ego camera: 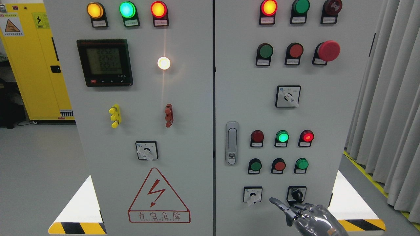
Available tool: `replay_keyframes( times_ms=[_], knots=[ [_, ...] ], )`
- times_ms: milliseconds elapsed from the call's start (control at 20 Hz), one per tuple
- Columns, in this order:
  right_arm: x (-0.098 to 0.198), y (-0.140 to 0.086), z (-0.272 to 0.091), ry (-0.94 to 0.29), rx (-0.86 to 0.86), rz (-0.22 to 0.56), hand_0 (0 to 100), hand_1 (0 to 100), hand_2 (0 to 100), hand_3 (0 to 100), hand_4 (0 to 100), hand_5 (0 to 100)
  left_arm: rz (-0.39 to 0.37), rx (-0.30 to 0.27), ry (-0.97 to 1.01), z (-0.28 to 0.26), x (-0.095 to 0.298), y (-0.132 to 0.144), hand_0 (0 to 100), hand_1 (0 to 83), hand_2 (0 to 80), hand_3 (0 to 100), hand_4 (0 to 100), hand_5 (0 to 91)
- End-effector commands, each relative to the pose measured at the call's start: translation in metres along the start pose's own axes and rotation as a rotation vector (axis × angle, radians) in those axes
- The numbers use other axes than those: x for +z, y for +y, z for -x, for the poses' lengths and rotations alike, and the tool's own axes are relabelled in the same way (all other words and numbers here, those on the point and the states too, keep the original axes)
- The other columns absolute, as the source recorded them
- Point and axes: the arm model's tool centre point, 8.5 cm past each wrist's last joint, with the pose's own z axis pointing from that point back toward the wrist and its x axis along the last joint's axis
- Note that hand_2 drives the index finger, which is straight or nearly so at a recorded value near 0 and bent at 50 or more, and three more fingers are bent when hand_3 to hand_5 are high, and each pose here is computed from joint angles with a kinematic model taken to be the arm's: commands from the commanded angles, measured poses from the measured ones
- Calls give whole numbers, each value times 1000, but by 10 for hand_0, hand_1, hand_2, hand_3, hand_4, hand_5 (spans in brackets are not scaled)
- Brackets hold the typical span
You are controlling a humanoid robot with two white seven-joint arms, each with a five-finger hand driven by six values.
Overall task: Press green start button
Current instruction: 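Raise the right hand toward the green push button on the lower panel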
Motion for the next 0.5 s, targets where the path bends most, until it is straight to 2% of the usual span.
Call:
replay_keyframes(
  times_ms=[0, 250, 450],
  knots=[
    [-15, -11, 2, 6, 15, 28, 310, 804, 0, 652, 665, 688, 4, 1, -13, -3, -1, -2, 120, 556, 0, 0, 0, 0],
    [-31, -20, 7, 20, 13, 52, 293, 777, 0, 634, 652, 693, 4, 1, -13, -3, -1, -2, 120, 556, 0, 0, 0, 0],
    [-39, -17, 6, 17, 3, 20, 379, 762, 0, 625, 622, 700, 4, 1, -15, -3, -1, -2, 120, 556, 0, 0, 0, 0]
  ],
)
